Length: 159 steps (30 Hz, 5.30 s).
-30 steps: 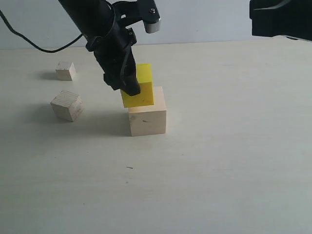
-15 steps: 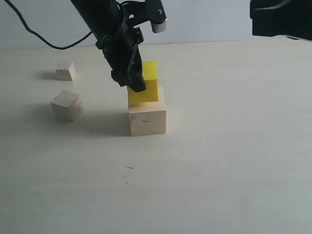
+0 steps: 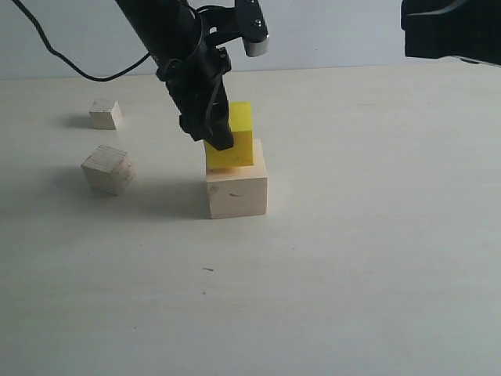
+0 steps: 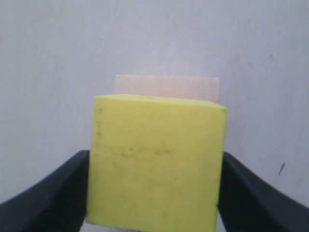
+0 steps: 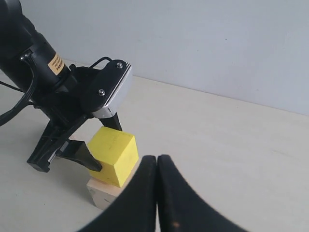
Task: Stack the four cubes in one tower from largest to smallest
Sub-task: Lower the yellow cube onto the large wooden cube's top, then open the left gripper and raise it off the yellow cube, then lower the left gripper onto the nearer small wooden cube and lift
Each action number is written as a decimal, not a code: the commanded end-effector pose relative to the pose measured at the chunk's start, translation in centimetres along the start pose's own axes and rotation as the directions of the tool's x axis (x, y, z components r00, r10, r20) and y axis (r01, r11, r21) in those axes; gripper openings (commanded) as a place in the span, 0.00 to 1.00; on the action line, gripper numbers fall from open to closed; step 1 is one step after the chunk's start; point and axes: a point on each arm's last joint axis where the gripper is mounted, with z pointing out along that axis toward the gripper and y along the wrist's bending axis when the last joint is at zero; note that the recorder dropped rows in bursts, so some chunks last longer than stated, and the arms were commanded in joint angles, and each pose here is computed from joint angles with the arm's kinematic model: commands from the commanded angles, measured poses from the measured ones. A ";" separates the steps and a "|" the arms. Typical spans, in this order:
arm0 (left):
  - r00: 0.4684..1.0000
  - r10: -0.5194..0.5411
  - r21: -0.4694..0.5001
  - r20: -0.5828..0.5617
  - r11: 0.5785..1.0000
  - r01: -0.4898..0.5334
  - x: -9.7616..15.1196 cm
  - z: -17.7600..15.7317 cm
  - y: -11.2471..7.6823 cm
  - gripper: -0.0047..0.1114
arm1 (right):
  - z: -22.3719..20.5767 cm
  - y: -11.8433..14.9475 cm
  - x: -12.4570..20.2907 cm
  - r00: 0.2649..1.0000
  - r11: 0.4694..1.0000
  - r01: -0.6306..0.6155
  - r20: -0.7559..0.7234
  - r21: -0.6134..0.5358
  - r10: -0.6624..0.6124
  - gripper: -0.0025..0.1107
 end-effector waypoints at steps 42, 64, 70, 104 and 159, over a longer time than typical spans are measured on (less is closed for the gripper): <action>0.999 -0.031 0.037 -0.023 0.999 0.032 0.2 1.5 0.0 0.14 | 0.0 -0.1 0.0 1.000 1.000 0.012 0.007 0.005 -0.012 0.02; 0.996 -0.089 0.042 -0.007 0.995 0.090 0.0 0.3 -0.4 0.64 | 0.0 -0.1 0.1 1.000 1.000 0.008 -0.003 0.007 -0.008 0.02; 0.996 -0.089 0.026 0.029 0.996 0.088 -0.4 -1.4 -0.7 0.64 | 0.0 -0.1 0.1 1.000 1.000 0.008 -0.004 0.007 -0.008 0.02; 0.601 -0.796 -0.368 0.073 0.538 0.758 7.5 -7.5 4.2 0.65 | 0.0 -0.1 0.2 1.000 1.000 -0.002 -0.013 0.004 0.002 0.02; 0.278 -0.937 -0.363 -0.212 0.340 0.868 14.3 4.1 6.5 0.64 | 0.0 -0.1 0.1 1.000 1.000 0.006 -0.007 0.002 -0.006 0.02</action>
